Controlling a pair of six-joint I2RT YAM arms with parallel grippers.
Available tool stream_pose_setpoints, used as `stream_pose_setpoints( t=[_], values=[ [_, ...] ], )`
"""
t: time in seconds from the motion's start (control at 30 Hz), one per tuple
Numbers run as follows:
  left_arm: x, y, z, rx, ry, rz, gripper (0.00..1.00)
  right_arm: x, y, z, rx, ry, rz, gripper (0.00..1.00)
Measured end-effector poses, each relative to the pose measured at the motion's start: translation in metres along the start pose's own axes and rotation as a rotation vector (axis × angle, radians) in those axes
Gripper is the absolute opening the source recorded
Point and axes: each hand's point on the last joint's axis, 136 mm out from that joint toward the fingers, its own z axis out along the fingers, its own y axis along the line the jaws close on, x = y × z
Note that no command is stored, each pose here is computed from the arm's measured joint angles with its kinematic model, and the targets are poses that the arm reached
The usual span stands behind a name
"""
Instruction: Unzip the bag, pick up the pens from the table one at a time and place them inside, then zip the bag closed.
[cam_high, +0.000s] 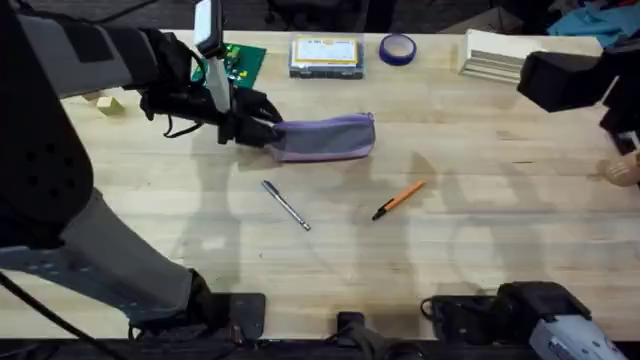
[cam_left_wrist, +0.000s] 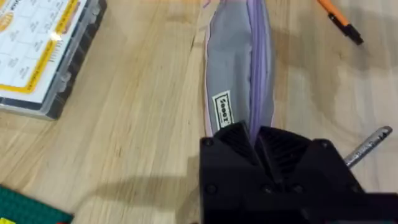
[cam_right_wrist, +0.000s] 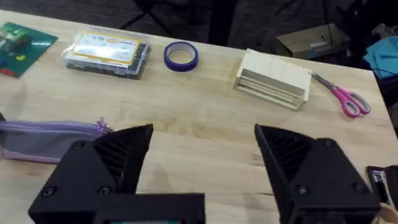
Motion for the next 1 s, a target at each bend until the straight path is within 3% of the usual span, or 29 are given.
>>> stream_pose_setpoints(
  t=[0.03, 0.1, 0.47, 0.67, 1.0],
  values=[
    [0.0, 0.0, 0.001, 0.001, 0.001, 0.002, 0.114, 0.0, 0.0, 0.0, 0.0, 0.0, 0.0, 0.998],
    [0.0, -0.001, 0.001, 0.004, 0.002, 0.006, 0.049, 0.0, 0.0, 0.0, 0.0, 0.0, 0.0, 0.998],
    [0.0, -0.001, 0.001, 0.003, 0.002, 0.006, 0.043, -0.001, 0.009, 0.0, -0.054, -0.004, 0.039, 0.998],
    [0.0, -0.001, 0.001, 0.003, 0.002, 0.006, 0.043, 0.003, 0.036, 0.012, -0.216, 0.035, 0.063, 0.998],
    [0.0, -0.001, 0.001, 0.003, 0.002, 0.006, 0.043, 0.033, 0.093, 0.051, -0.511, 0.255, 0.215, 0.998]
  ],
)
